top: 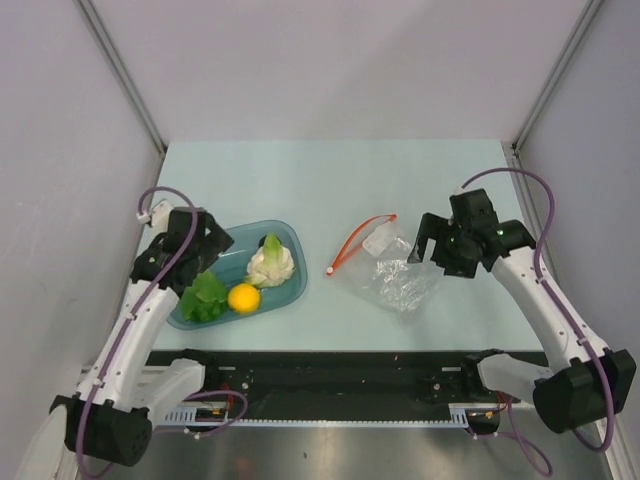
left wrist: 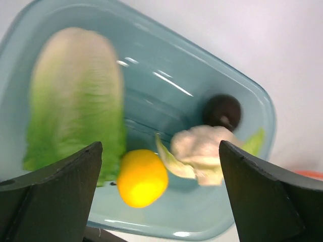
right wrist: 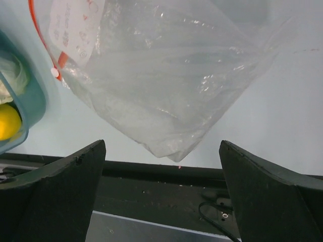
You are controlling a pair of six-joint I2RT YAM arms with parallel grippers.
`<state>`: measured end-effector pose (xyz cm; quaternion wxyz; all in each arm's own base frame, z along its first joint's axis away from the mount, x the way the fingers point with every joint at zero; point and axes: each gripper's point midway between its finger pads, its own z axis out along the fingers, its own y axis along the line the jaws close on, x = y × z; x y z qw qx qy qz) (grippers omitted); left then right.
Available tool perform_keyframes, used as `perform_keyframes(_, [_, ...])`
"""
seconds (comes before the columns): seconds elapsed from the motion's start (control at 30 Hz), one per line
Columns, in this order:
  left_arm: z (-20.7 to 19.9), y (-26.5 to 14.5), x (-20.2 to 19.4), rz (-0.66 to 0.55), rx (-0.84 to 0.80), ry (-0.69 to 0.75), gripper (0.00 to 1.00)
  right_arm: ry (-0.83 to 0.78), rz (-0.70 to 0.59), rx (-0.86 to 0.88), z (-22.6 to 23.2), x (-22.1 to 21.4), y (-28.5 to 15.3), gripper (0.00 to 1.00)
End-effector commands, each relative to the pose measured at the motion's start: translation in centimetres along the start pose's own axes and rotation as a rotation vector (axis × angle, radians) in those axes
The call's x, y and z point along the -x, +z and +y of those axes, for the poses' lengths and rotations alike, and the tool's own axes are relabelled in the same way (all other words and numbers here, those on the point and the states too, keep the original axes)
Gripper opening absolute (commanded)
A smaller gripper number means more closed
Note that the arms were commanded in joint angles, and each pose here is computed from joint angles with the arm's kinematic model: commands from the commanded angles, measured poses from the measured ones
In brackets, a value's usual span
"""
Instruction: Open the zip-top bag and remove the fake food
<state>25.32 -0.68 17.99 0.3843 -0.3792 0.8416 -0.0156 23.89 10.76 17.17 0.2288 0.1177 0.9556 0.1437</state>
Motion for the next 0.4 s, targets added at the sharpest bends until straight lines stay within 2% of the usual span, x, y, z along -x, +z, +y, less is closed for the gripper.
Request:
perform_keyframes(0.0, [-9.1, -4.8, -0.7, -0.035, -0.36, 0.21, 1.0, -0.002, -0.04, 0.08, 1.3, -0.9, -1.4, 1.0])
perform_keyframes(0.1, [-14.1, -8.3, -3.6, -0.026, -0.575, 0.251, 1.0, -0.01, -0.045, 0.112, 1.5, -1.9, -2.3, 1.0])
perform_keyframes(0.23, [-17.8, -12.4, -8.2, 0.039, -0.796, 0.289, 1.0, -0.04, -0.089, 0.182, 2.0, -2.4, -3.6, 1.0])
perform_keyframes(0.3, [-19.6, -15.2, -8.4, 0.02, -0.921, 0.279, 1.0, -0.056, -0.107, 0.247, 2.7, -2.8, -4.3, 1.0])
perform_keyframes(0.33, [-20.1, -17.2, -9.6, 0.036, -1.017, 0.323, 1.0, -0.052, -0.157, 0.297, 3.3, -2.4, -5.6, 1.0])
perform_keyframes(0.37, [-21.5, -19.8, -8.8, 0.004, -1.139, 0.282, 1.0, -0.056, -0.168, 0.352, 4.1, -2.5, -6.6, 1.0])
